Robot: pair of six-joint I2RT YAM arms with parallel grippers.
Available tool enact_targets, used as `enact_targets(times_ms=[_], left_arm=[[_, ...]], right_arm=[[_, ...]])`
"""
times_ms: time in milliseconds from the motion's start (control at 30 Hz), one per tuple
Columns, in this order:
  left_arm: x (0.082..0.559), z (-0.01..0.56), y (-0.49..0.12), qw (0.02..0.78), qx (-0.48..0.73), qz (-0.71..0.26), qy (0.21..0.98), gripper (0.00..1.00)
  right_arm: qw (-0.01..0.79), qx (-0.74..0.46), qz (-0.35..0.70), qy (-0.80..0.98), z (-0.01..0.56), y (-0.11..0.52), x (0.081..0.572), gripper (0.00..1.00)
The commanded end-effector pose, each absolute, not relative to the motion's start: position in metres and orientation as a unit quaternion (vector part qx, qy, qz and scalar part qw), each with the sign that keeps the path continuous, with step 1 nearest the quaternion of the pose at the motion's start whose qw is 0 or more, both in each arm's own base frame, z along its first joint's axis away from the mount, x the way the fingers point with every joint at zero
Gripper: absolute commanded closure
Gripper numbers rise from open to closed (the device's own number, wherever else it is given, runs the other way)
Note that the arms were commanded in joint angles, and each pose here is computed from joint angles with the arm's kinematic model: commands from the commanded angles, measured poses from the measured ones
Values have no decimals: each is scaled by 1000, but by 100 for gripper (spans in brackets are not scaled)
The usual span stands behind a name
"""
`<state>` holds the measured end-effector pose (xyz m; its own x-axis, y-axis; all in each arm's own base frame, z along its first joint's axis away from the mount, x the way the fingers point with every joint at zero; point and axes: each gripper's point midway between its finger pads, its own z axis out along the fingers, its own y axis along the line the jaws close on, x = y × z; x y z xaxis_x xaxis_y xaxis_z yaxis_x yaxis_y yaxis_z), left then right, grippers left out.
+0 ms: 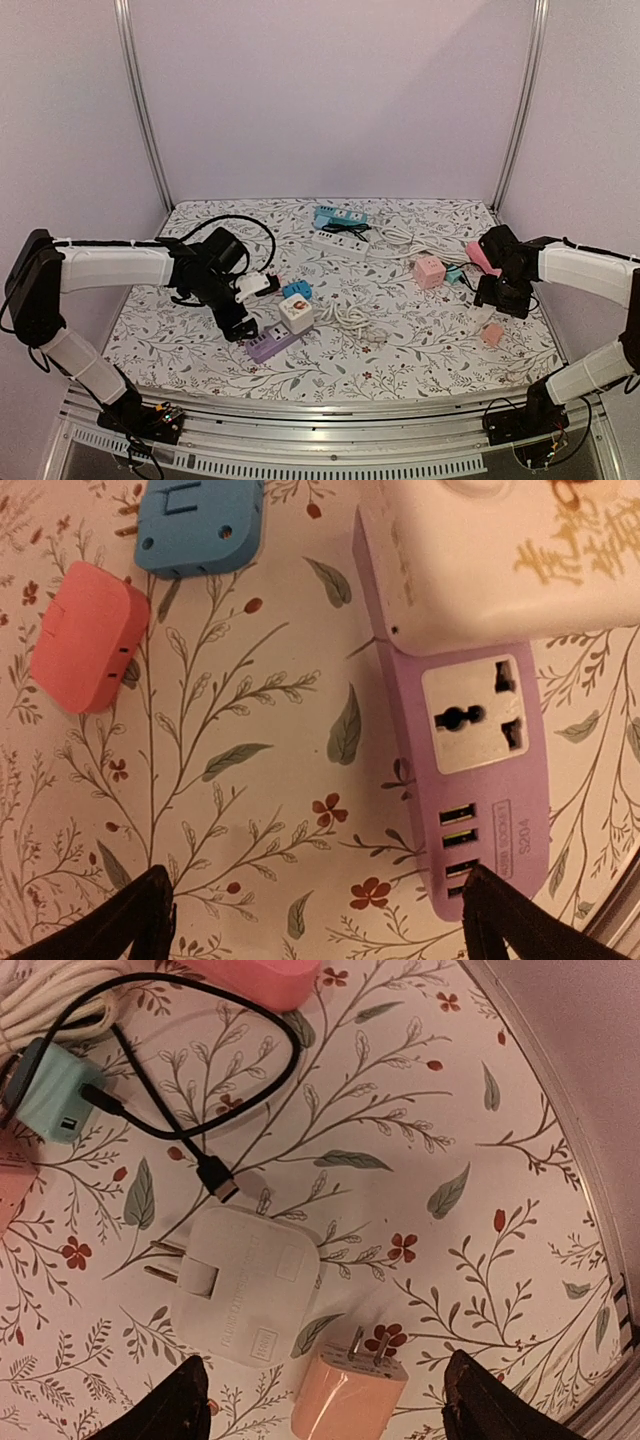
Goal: Insert the plug
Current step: Pick up the plug from the center of the board.
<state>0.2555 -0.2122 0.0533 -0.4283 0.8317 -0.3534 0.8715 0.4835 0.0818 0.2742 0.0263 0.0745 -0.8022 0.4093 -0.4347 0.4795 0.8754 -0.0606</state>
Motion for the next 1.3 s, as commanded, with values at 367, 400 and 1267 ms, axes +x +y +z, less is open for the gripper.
enact_targets(times_ms=[367, 400, 1267], left_arm=[[261, 61, -209, 194, 496, -55, 845, 1], [260, 60, -209, 194, 496, -56, 845, 1], [256, 56, -210, 189, 499, -66, 843, 1]], right_arm=[[158, 323, -67, 931, 22, 21, 229, 22], [157, 325, -69, 930, 21, 21, 228, 22], [131, 298, -34, 945, 15, 39, 235, 58]])
